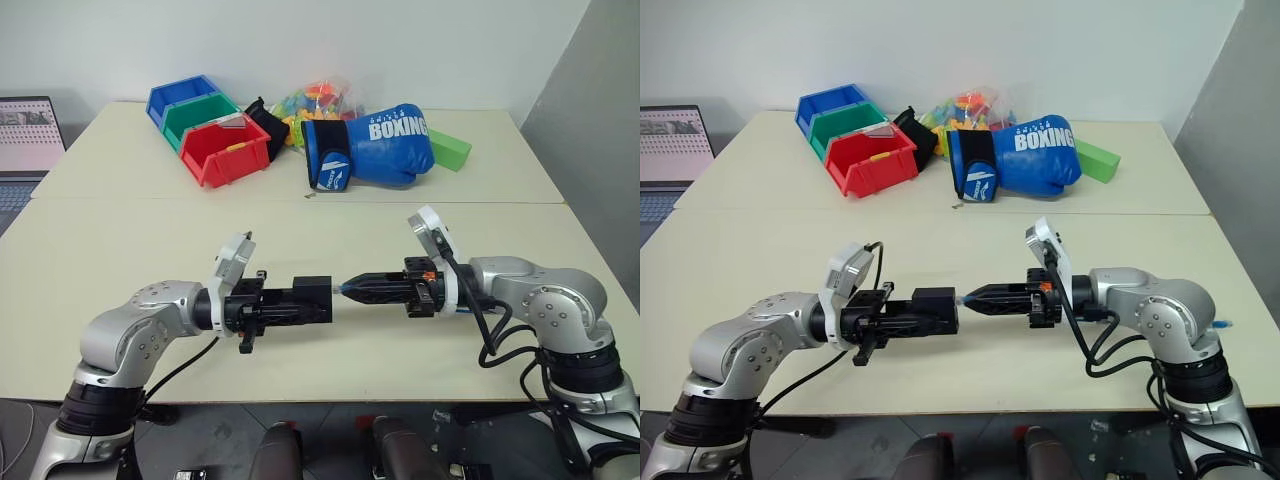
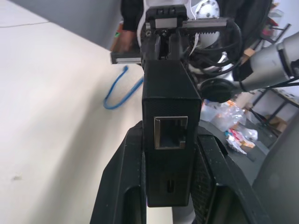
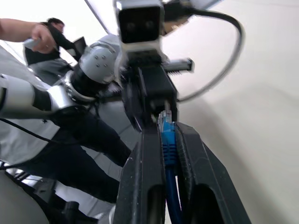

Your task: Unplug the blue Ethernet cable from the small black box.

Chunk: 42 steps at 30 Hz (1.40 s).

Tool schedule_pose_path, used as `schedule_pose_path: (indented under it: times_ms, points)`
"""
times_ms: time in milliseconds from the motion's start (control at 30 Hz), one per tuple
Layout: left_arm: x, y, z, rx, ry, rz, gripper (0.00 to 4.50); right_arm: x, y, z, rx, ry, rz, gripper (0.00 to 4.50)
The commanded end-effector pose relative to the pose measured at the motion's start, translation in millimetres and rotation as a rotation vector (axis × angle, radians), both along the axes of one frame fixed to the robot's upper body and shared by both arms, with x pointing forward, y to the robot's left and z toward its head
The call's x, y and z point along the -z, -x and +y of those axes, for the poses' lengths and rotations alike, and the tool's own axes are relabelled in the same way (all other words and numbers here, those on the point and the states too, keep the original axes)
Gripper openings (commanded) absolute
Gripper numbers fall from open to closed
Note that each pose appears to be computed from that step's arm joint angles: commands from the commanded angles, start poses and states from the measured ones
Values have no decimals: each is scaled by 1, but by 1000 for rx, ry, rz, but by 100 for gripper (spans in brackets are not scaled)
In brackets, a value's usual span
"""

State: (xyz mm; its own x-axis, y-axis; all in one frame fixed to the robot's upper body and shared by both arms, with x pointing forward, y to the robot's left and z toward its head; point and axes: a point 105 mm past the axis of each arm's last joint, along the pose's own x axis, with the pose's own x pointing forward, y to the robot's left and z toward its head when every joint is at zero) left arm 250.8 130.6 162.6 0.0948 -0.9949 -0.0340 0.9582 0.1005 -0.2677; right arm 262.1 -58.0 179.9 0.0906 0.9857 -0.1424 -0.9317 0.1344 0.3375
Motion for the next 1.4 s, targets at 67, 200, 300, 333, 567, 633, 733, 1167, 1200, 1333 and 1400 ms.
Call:
schedule_pose_path:
  times_ms: [67,200,300,333,567,633,733,1167,1200,1333,1400]
  points:
    - [-7,0,12,-67,10,-40,80,1,-7,-12,53,-3,-19,4]
    - [-4,-12,26,-199,8,-39,80,7,-60,-20,348,38,-174,4]
    - [-1,-19,32,-289,6,-35,80,16,-106,-27,599,180,-373,4]
    - [0,-21,33,-308,2,-42,80,20,-119,-29,662,227,-424,4]
    - [2,-37,36,-425,-22,-81,80,39,-171,-28,911,401,-562,4]
    - [3,-43,38,-466,-39,-96,80,39,-176,-25,932,385,-556,74]
    - [5,-52,46,-548,-50,-126,80,28,-176,-23,915,340,-576,138]
    - [4,-123,101,-1088,-129,-388,80,-30,-72,15,352,111,-591,375]
    - [6,-127,104,-1115,-144,-414,80,-32,-65,17,325,107,-577,375]
    - [17,-137,109,-1174,-195,-483,80,-30,-53,22,277,133,-563,375]
    - [31,-140,111,-1202,-202,-452,80,-27,-49,26,260,146,-554,375]
